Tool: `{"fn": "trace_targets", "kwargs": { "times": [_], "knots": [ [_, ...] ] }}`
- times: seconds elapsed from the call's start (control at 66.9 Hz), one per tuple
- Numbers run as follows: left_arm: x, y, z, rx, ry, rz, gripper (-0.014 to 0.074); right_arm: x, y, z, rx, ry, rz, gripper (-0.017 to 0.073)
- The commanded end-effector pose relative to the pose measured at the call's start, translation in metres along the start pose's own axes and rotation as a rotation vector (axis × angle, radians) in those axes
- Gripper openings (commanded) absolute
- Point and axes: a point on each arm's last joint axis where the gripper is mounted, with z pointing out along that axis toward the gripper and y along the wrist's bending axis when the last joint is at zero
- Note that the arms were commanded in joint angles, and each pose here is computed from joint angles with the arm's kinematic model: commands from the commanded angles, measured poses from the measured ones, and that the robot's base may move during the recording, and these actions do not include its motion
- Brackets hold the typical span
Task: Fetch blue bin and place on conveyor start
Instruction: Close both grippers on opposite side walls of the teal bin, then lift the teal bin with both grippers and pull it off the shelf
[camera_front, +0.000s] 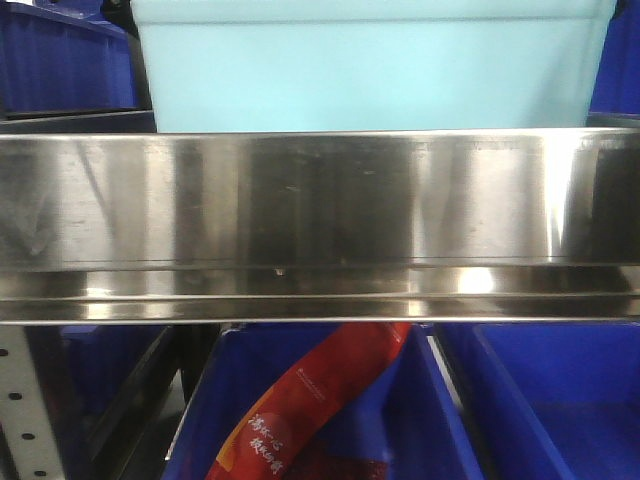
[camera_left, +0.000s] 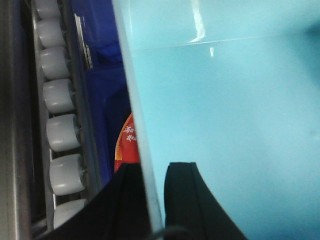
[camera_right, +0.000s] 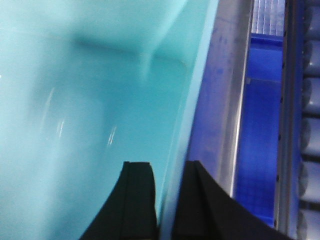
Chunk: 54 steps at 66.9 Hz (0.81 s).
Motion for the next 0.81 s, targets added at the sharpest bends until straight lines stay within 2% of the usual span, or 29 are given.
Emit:
{"fn": "trace_targets", "kwargs": {
  "times": [0.0, 0.239, 0.449, 0.628, 0.718, 0.793],
  "knots": [
    [-0.006, 0.0, -0.024, 0.013, -0.059, 0.003, -0.0111, -0.002, 0.004, -0.027, 0.007, -0.054, -0.034, -0.0153],
    [-0.004, 0.001, -0.095, 0.027, -0.146, 0.002, -0.0111, 0.004, 0.018, -0.106, 0.005, -0.23, -0.064, -0.0153],
    [0.011, -0.005, -0.155, 0.05, -0.184, 0.024, -0.0111, 0.021, 0.031, -0.169, -0.021, -0.346, -0.081, -0.0153],
    [0.019, -0.014, -0.188, 0.069, -0.258, 0.064, -0.0111, 0.027, 0.034, -0.184, -0.028, -0.376, -0.086, -0.0153],
    [0.019, -0.013, -0.197, 0.041, -0.303, 0.019, -0.0111, 0.026, 0.033, -0.182, -0.028, -0.368, -0.085, -0.0153],
    [0.017, -0.01, -0.196, 0.007, -0.317, 0.016, -0.0111, 0.024, 0.033, -0.178, -0.028, -0.361, -0.083, -0.0153]
  ]
}}
